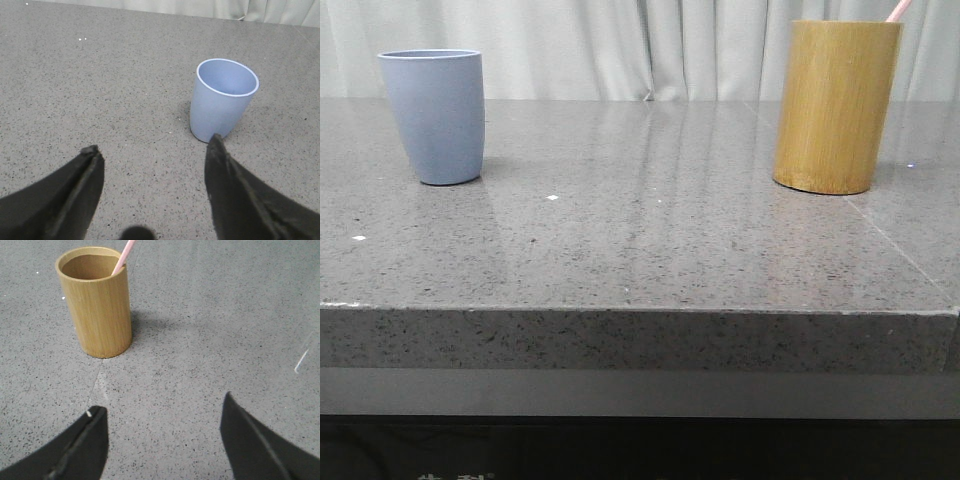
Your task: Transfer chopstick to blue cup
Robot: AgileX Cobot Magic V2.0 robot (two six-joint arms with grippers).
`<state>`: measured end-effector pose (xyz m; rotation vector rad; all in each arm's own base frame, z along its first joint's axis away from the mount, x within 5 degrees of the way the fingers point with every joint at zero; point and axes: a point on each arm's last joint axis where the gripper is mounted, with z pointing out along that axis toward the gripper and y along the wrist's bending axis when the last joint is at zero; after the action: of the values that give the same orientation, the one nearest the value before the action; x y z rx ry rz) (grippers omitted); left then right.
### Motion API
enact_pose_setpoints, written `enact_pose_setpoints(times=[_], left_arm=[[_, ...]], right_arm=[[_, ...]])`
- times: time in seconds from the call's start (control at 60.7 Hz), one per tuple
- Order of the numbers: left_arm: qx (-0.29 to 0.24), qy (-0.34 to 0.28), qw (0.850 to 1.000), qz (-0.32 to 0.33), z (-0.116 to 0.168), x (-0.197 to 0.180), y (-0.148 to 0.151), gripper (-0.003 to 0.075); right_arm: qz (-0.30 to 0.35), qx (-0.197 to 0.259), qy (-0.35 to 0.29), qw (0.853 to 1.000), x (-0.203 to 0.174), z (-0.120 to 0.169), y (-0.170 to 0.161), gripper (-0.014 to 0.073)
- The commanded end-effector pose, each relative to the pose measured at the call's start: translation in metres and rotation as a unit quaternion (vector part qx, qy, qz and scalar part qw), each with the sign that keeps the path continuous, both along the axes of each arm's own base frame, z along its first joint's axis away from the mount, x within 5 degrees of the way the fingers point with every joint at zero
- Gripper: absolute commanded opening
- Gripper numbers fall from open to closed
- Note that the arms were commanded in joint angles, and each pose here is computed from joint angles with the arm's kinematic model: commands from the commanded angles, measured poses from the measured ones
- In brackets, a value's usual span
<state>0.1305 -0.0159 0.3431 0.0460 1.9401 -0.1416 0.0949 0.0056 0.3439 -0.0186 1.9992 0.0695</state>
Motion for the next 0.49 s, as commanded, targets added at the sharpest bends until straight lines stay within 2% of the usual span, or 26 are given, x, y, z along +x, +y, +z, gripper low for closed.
enact_pose_setpoints(times=[0.0,0.132,0.247,0.478], left_arm=[[-0.008,-0.055,0.998,-0.001,0.016,0.003,-0.001,0.0482],[-0.006,-0.043,0.999,-0.002,0.02,0.009,-0.002,0.0482],[-0.001,-0.016,1.0,-0.011,0.037,0.023,-0.006,0.0482],[0.019,0.041,0.997,-0.058,0.065,0.07,-0.028,0.0482]], right_arm=[[-0.005,-0.007,-0.042,0.999,0.003,0.015,-0.001,0.0542],[-0.004,-0.007,-0.042,0.999,0.003,0.015,-0.001,0.0542],[-0.004,-0.007,-0.042,0.999,0.003,0.015,-0.001,0.0542],[-0.004,-0.007,-0.042,0.999,0.003,0.015,-0.001,0.0541]])
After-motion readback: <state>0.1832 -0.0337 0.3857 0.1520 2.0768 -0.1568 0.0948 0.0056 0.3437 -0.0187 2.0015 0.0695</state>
